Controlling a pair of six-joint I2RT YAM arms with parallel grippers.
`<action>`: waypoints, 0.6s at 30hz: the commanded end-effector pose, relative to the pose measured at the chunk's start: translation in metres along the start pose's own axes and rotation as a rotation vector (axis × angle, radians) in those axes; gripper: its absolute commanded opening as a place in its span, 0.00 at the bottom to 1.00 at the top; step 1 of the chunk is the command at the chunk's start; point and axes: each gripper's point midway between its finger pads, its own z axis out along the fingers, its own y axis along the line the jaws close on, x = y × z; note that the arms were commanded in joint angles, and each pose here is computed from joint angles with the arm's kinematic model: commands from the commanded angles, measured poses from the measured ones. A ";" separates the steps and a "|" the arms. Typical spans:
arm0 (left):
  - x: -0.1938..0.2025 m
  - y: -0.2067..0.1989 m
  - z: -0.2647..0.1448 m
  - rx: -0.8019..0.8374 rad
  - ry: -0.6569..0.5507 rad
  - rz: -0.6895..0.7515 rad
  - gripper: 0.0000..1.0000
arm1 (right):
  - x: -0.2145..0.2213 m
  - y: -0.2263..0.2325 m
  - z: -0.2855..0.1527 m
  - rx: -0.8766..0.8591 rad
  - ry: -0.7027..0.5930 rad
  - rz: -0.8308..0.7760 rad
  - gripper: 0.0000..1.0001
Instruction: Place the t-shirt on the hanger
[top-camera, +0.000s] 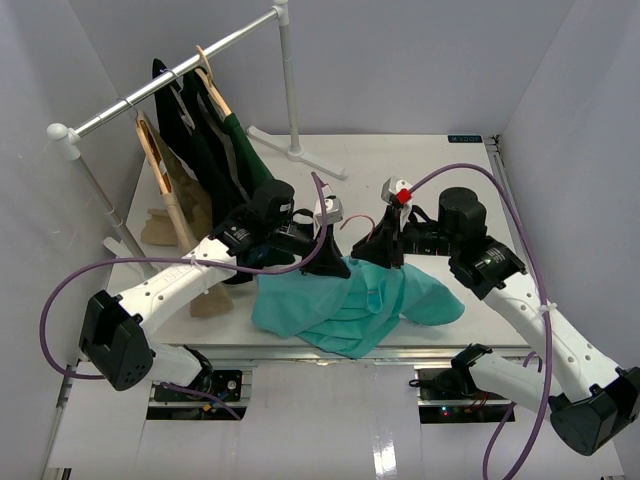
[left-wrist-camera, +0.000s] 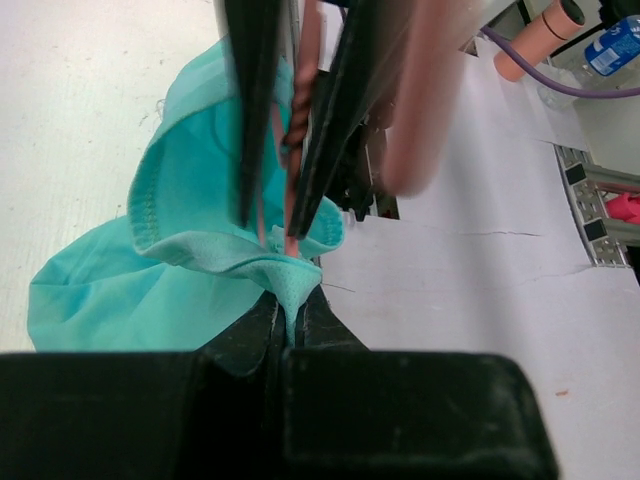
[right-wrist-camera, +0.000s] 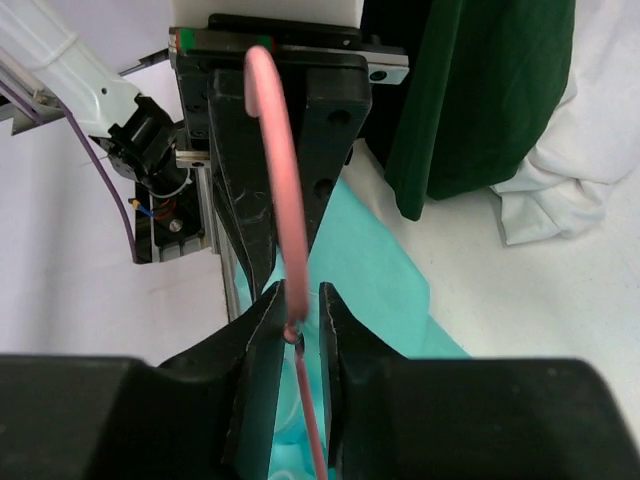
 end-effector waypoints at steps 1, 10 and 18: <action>-0.038 -0.014 -0.006 0.015 -0.063 0.067 0.32 | -0.022 -0.002 -0.006 0.059 -0.091 -0.059 0.08; -0.099 0.003 -0.073 -0.464 -0.092 0.148 0.57 | -0.038 -0.034 -0.040 0.369 -0.064 -0.025 0.08; -0.046 0.015 -0.087 -0.603 -0.068 0.039 0.54 | -0.071 -0.033 -0.056 0.446 -0.121 -0.018 0.08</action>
